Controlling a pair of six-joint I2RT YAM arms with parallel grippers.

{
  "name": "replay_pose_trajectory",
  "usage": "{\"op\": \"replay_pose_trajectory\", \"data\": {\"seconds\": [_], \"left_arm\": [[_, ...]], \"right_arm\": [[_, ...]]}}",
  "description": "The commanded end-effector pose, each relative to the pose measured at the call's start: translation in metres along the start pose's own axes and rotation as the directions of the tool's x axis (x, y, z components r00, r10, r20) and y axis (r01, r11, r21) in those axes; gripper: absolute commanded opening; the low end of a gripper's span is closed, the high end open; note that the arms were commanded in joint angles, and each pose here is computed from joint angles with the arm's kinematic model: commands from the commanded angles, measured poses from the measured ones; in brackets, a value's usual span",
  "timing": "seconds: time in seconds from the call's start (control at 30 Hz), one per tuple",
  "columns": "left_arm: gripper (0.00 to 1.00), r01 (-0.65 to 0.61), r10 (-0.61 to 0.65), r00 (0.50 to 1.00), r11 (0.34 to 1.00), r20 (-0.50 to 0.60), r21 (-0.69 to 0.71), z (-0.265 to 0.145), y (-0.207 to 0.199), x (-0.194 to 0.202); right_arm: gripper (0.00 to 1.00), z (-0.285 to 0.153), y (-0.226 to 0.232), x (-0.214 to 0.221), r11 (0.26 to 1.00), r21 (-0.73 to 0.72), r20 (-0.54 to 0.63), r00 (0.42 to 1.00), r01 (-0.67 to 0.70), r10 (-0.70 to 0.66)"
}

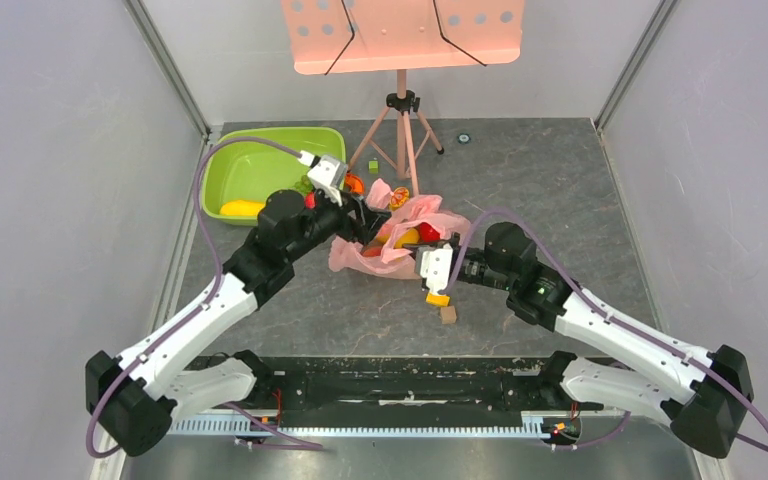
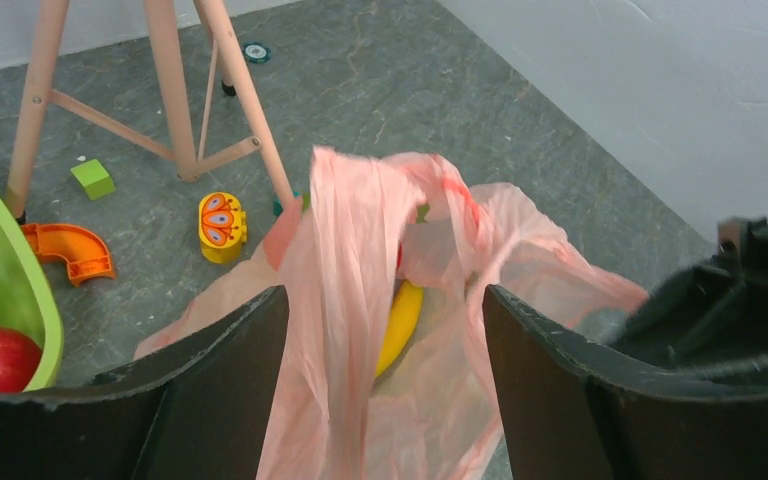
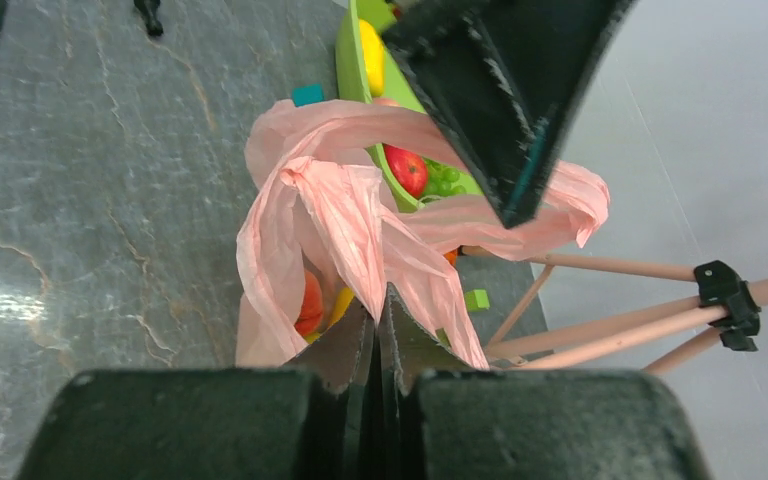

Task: Take the fake fruits out of the plastic bag
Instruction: Adjust the plastic bag at the center of the board.

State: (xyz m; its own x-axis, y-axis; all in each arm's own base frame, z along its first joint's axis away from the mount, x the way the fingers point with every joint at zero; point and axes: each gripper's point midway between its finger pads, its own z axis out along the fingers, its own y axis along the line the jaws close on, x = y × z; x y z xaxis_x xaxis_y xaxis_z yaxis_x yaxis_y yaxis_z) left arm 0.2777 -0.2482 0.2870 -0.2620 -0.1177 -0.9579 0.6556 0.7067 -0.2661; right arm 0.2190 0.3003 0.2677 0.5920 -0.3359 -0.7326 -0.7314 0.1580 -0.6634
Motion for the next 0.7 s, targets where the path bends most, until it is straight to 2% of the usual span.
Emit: {"op": "replay_pose_trajectory", "data": {"seconds": [0.0,0.17,0.33,0.43,0.47,0.57,0.67], "left_arm": [[0.79,-0.091,0.088,0.994,0.995,-0.057,-0.045,0.010,0.009,-0.013],[0.80,-0.119,0.112,0.990,0.989,-0.083,-0.082,0.020,0.018,-0.016],[0.81,-0.116,0.106,0.985,0.991,-0.134,-0.069,0.027,0.019,-0.002],[0.76,-0.105,0.094,0.984,0.992,-0.154,-0.067,0.032,0.020,0.005],[0.68,-0.100,0.089,0.983,0.993,-0.158,-0.067,0.033,0.020,0.007],[0.24,-0.090,0.076,0.982,0.993,-0.171,-0.073,0.035,0.020,0.006],[0.03,-0.089,0.068,0.984,0.989,-0.166,-0.121,0.037,0.027,-0.002]], "right_arm": [[0.00,-0.004,0.001,-0.030,0.999,0.002,0.139,0.989,-0.045,0.044],[0.00,-0.010,0.006,-0.037,0.998,0.003,0.183,0.981,-0.063,0.061],[0.00,-0.014,0.005,-0.042,0.997,0.011,0.206,0.976,-0.076,0.072],[0.00,-0.015,0.002,-0.047,0.993,0.026,0.229,0.968,-0.112,0.104],[0.00,-0.016,-0.001,-0.049,0.989,0.038,0.236,0.963,-0.144,0.131],[0.00,-0.021,-0.027,-0.051,0.946,0.158,0.263,0.935,-0.284,0.237],[0.00,-0.031,-0.059,-0.048,0.841,0.316,0.312,0.885,-0.439,0.345]]}}
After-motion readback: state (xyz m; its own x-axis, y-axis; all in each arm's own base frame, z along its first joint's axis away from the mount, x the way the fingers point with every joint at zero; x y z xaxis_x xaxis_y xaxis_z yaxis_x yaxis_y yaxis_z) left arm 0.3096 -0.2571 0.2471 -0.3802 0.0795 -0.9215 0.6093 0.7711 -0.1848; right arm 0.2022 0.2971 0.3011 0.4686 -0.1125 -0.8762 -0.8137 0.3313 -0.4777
